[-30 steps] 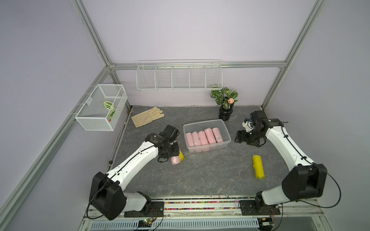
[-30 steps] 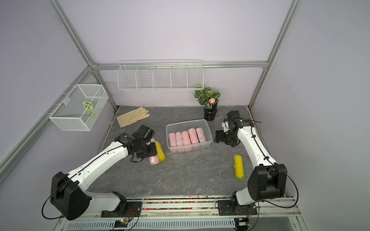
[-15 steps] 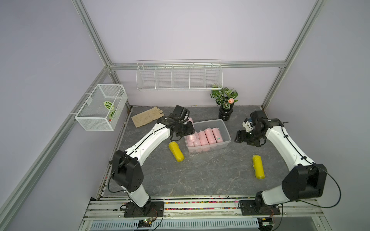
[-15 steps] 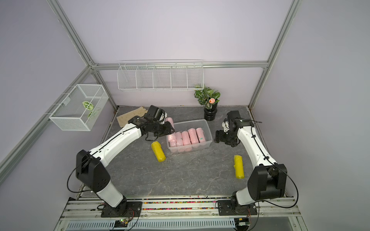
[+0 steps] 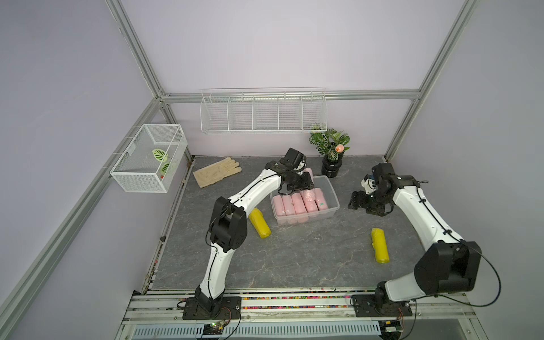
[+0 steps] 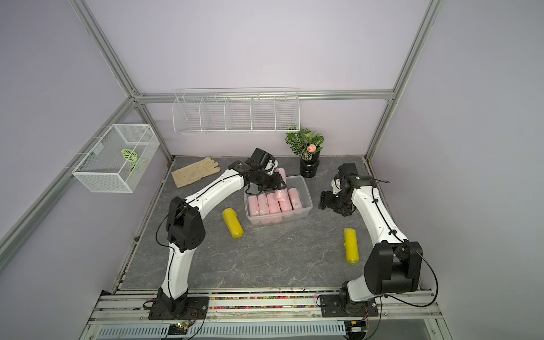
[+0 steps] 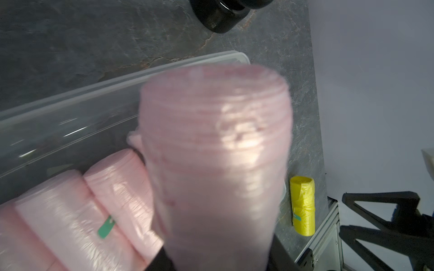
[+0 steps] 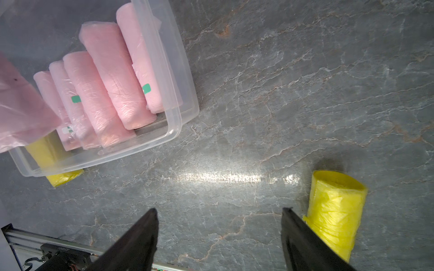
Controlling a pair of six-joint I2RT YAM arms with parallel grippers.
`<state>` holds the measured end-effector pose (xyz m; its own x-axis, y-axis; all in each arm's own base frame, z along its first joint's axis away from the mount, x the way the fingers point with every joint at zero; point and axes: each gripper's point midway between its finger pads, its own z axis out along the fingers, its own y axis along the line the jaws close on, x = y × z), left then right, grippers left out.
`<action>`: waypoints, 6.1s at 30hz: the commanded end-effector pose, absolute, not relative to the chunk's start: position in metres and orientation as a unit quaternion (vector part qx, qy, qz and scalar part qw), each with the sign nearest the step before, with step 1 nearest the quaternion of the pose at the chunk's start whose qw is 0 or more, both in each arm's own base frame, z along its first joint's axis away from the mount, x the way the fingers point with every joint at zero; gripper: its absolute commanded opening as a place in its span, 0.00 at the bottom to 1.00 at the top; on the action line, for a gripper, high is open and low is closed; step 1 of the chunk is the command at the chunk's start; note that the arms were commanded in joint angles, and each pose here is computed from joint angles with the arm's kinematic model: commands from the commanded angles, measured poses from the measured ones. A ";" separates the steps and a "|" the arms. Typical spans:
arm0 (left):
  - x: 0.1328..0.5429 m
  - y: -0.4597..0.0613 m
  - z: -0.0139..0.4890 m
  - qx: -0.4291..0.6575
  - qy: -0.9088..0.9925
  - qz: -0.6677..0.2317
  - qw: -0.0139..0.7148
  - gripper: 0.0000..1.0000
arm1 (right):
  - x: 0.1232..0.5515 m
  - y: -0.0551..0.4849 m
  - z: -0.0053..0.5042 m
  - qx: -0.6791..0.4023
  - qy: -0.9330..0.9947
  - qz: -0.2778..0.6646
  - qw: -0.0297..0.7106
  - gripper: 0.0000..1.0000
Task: Put the roll of trash bags into the storage box
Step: Place the roll of trash bags in the storage box.
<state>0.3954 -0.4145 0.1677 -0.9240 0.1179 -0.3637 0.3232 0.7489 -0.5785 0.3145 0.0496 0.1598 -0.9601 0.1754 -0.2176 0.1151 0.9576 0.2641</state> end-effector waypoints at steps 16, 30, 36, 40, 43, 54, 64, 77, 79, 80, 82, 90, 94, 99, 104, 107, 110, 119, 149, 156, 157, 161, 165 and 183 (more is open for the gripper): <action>0.400 -0.479 0.162 0.152 0.896 -0.395 0.136 0.43 | 0.307 0.038 0.165 0.098 0.977 0.134 0.137 0.84; 0.403 -0.505 0.133 0.110 0.890 -0.434 0.088 0.45 | 0.303 0.035 0.162 0.100 0.977 0.133 0.134 0.83; 0.403 -0.512 0.121 0.088 0.888 -0.446 0.069 0.46 | 0.303 0.035 0.162 0.099 0.977 0.134 0.135 0.83; 0.403 -0.514 0.113 0.078 0.890 -0.445 0.061 0.46 | 0.302 0.034 0.162 0.101 0.977 0.133 0.134 0.83; 0.403 -0.515 0.112 0.076 0.889 -0.447 0.060 0.49 | 0.302 0.034 0.163 0.100 0.977 0.134 0.135 0.83; 0.400 -0.513 0.107 0.076 0.895 -0.437 0.056 0.56 | 0.301 0.034 0.163 0.100 0.976 0.136 0.136 0.83; 0.396 -0.498 0.118 0.090 0.905 -0.409 0.072 0.64 | 0.300 0.033 0.165 0.100 0.976 0.135 0.138 0.84; 0.393 -0.482 0.133 0.101 0.914 -0.382 0.096 0.70 | 0.299 0.024 0.161 0.111 0.979 0.110 0.128 0.85; 0.393 -0.480 0.139 0.106 0.913 -0.379 0.105 0.70 | 0.298 0.019 0.158 0.115 0.981 0.097 0.123 0.86; 0.393 -0.479 0.143 0.108 0.913 -0.378 0.110 0.70 | 0.298 0.017 0.156 0.117 0.982 0.091 0.120 0.86; 0.393 -0.476 0.150 0.114 0.912 -0.377 0.118 0.71 | 0.297 0.013 0.151 0.120 0.984 0.079 0.110 0.86; 0.384 -0.474 0.167 0.134 0.900 -0.394 0.128 0.70 | 0.291 0.002 0.126 0.145 0.986 0.041 0.066 0.87; 0.382 -0.485 0.163 0.133 0.890 -0.422 0.111 0.65 | 0.289 0.001 0.121 0.153 0.986 0.040 0.059 0.87; 0.378 -0.499 0.159 0.129 0.874 -0.459 0.091 0.61 | 0.287 -0.003 0.117 0.160 0.985 0.029 0.053 0.87; 0.366 -0.511 0.146 0.141 0.869 -0.469 0.071 0.61 | 0.284 -0.012 0.106 0.186 0.982 0.020 0.037 0.87; 0.362 -0.510 0.132 0.136 0.874 -0.464 0.055 0.61 | 0.283 -0.013 0.100 0.192 0.981 0.019 0.032 0.87; 0.359 -0.508 0.119 0.132 0.878 -0.458 0.046 0.61 | 0.282 -0.014 0.095 0.195 0.980 0.019 0.029 0.87; 0.357 -0.510 0.100 0.130 0.880 -0.455 0.032 0.61 | 0.280 -0.016 0.090 0.199 0.980 0.017 0.020 0.88; 0.364 -0.517 0.146 0.153 0.858 -0.484 0.075 0.61 | 0.261 -0.018 0.082 0.204 0.979 0.012 -0.006 0.88; 0.358 -0.518 0.111 0.141 0.867 -0.476 0.037 0.61 | 0.255 -0.020 0.079 0.206 0.978 0.002 -0.017 0.88; 0.357 -0.517 0.107 0.139 0.869 -0.474 0.034 0.61 | 0.254 -0.021 0.079 0.209 0.978 0.000 -0.017 0.88; 0.353 -0.513 0.096 0.139 0.872 -0.468 0.027 0.61 | 0.253 -0.024 0.079 0.216 0.976 -0.008 -0.017 0.88; 0.351 -0.512 0.093 0.140 0.873 -0.467 0.021 0.61 | 0.249 -0.026 0.077 0.218 0.976 -0.013 -0.025 0.88; 0.354 -0.479 0.176 0.152 0.854 -0.486 0.103 0.63 | 0.233 -0.041 0.067 0.213 0.973 -0.065 -0.064 0.91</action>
